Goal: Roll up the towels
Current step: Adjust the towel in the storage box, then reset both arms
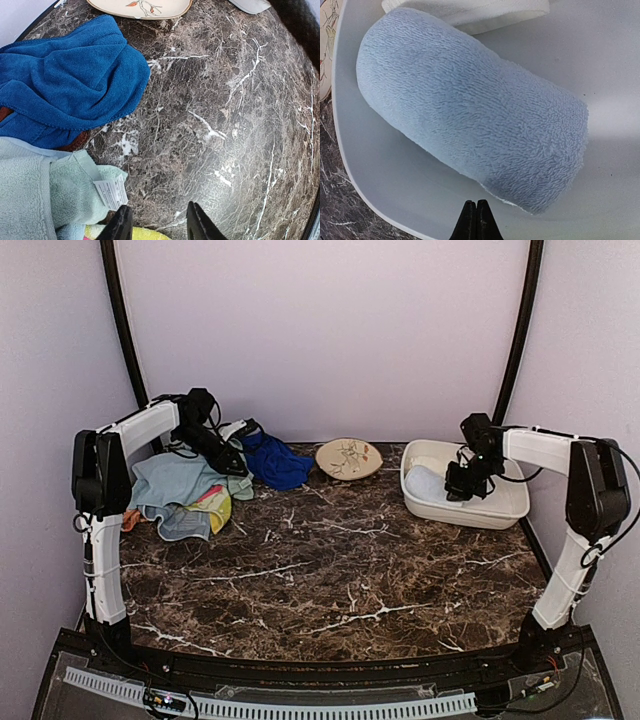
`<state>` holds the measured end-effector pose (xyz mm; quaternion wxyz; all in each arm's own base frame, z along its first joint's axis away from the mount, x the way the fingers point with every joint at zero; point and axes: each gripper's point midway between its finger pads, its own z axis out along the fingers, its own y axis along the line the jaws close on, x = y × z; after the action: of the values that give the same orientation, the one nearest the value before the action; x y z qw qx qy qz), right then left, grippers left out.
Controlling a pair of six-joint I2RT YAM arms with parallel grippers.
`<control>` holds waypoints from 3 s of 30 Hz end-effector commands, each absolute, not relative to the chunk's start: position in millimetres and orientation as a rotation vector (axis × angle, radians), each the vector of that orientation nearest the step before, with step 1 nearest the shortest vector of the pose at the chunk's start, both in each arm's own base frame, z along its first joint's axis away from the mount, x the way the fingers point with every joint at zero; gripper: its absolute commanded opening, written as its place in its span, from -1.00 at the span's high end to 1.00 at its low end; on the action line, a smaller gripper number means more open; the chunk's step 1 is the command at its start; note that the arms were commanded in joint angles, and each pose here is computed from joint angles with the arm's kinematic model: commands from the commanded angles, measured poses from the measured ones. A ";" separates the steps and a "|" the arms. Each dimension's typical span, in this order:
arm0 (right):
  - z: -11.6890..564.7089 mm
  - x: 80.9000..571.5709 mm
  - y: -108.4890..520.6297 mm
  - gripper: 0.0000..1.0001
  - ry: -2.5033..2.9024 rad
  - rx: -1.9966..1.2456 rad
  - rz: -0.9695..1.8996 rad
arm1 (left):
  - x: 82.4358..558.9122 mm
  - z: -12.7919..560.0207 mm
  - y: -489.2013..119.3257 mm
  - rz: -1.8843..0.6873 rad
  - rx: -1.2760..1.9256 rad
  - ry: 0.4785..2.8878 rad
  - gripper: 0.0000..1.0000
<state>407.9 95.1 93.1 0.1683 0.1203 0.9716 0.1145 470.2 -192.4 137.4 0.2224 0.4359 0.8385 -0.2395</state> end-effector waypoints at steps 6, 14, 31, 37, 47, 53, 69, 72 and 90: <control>77.1 395.8 85.0 1.00 2.862 0.370 0.286 | 462.5 137.4 -190.7 -0.658 1.236 2.327 0.25; 50.2 392.2 66.9 1.00 2.944 0.370 0.193 | 461.2 133.2 -187.9 -0.636 1.256 2.335 0.27; 36.9 451.5 65.3 1.00 2.953 0.270 0.147 | 467.2 134.6 -185.3 -0.592 1.259 2.325 0.27; 28.5 465.1 69.6 1.00 2.900 0.331 0.191 | 467.8 135.0 -185.4 -0.590 1.258 2.322 0.27; 43.6 501.4 62.3 1.00 2.736 0.399 0.148 | 466.4 133.2 -184.3 -0.588 1.261 2.332 0.27; 46.0 515.3 54.9 1.00 2.669 0.378 0.060 | 464.2 133.4 -182.2 -0.580 1.265 2.347 0.27; 96.6 496.1 80.6 0.69 2.530 0.326 0.147 | 462.8 137.6 -179.7 -0.566 1.254 2.360 0.27; 109.9 485.4 83.1 0.39 2.514 0.317 0.182 | 469.0 141.8 -176.3 -0.527 1.215 2.372 0.24; 233.2 395.2 60.3 -1.00 1.833 0.195 0.166 | 501.5 189.7 -14.9 0.108 0.320 2.111 -0.98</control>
<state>403.9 77.5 191.2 0.4664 0.0758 0.8780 0.0767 482.8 -49.3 165.3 0.3887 0.2103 0.8971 -0.0029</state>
